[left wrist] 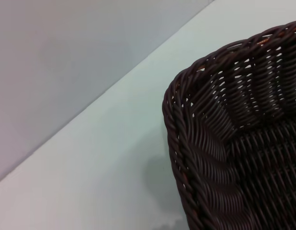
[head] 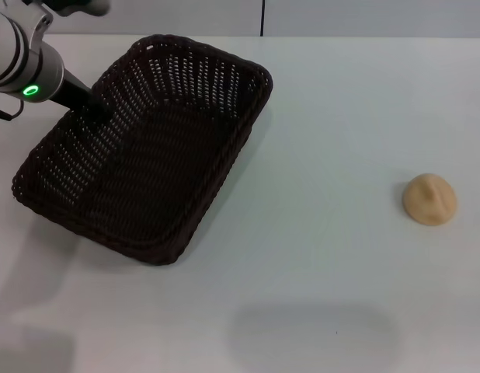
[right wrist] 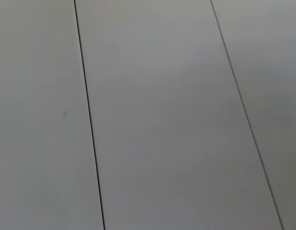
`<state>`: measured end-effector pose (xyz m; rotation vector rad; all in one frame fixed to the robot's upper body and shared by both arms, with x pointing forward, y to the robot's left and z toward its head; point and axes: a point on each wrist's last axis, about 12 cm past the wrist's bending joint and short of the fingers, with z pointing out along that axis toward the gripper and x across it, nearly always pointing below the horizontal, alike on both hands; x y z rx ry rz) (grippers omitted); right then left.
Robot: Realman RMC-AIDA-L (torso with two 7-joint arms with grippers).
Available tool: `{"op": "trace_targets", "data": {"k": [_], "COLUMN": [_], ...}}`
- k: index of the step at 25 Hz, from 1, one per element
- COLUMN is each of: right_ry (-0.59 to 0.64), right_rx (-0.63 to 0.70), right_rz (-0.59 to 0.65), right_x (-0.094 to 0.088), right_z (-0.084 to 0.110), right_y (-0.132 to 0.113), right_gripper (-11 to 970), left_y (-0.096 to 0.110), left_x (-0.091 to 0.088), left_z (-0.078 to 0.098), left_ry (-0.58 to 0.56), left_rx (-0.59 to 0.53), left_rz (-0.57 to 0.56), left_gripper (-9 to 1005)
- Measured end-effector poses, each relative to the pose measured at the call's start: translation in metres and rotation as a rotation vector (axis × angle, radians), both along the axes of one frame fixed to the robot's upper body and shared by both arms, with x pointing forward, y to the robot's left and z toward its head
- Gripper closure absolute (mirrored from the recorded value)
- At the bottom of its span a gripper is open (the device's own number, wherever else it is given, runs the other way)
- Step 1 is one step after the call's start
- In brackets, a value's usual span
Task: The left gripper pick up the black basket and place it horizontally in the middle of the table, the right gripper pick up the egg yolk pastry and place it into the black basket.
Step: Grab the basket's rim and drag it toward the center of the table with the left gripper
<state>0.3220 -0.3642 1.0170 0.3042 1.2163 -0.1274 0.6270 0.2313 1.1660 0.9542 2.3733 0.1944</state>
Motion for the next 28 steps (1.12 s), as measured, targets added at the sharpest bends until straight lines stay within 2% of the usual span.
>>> {"op": "trace_targets", "data": {"k": [5, 6, 7, 8, 11, 12, 14, 16, 17, 22, 25, 28], "right_ry": [-0.003, -0.003, -0.003, -0.003, -0.004, -0.007, -0.009, -0.017, -0.027, -0.039, -0.04, -0.038], "right_rx": [0.0, 0.0, 0.0, 0.0, 0.0, 0.0, 0.0, -0.003, -0.005, -0.007, -0.006, -0.007], "right_rz": [0.003, 0.003, 0.003, 0.003, 0.003, 0.003, 0.003, 0.004, 0.005, 0.007, 0.007, 0.005], "right_x": [0.002, 0.002, 0.002, 0.002, 0.002, 0.001, 0.001, 0.001, 0.0, 0.0, 0.0, -0.001], "right_z": [0.0, 0.0, 0.0, 0.0, 0.0, 0.001, 0.001, 0.002, 0.003, 0.004, 0.004, 0.004], "right_y": [0.0, 0.0, 0.0, 0.0, 0.0, 0.001, 0.001, 0.001, 0.002, 0.003, 0.003, 0.003], "right_gripper": [143, 144, 144, 144, 144, 144, 144, 144, 144, 144, 143, 143], "left_y": [-0.011, -0.011, -0.021, -0.021, -0.037, -0.047, -0.051, -0.061, -0.07, -0.086, -0.09, -0.092], "left_x": [0.001, 0.001, 0.0, 0.0, -0.005, -0.009, -0.01, -0.013, -0.015, -0.012, -0.01, -0.011], "left_z": [0.01, 0.01, 0.013, 0.013, 0.021, 0.024, 0.026, 0.029, 0.031, 0.033, 0.032, 0.037], "left_ry": [-0.042, -0.042, -0.042, -0.042, -0.049, -0.055, -0.056, -0.06, -0.063, -0.044, -0.042, -0.078], "left_rx": [0.053, 0.053, 0.031, 0.031, -0.018, -0.046, -0.056, -0.079, -0.096, -0.12, -0.113, -0.099], "left_rz": [-0.161, -0.161, -0.245, -0.245, -0.375, -0.449, -0.48, -0.55, -0.621, -0.705, -0.713, -0.72], "left_gripper": [641, 641, 641, 641, 641, 641, 642, 643, 643, 798, 995, 996]}}
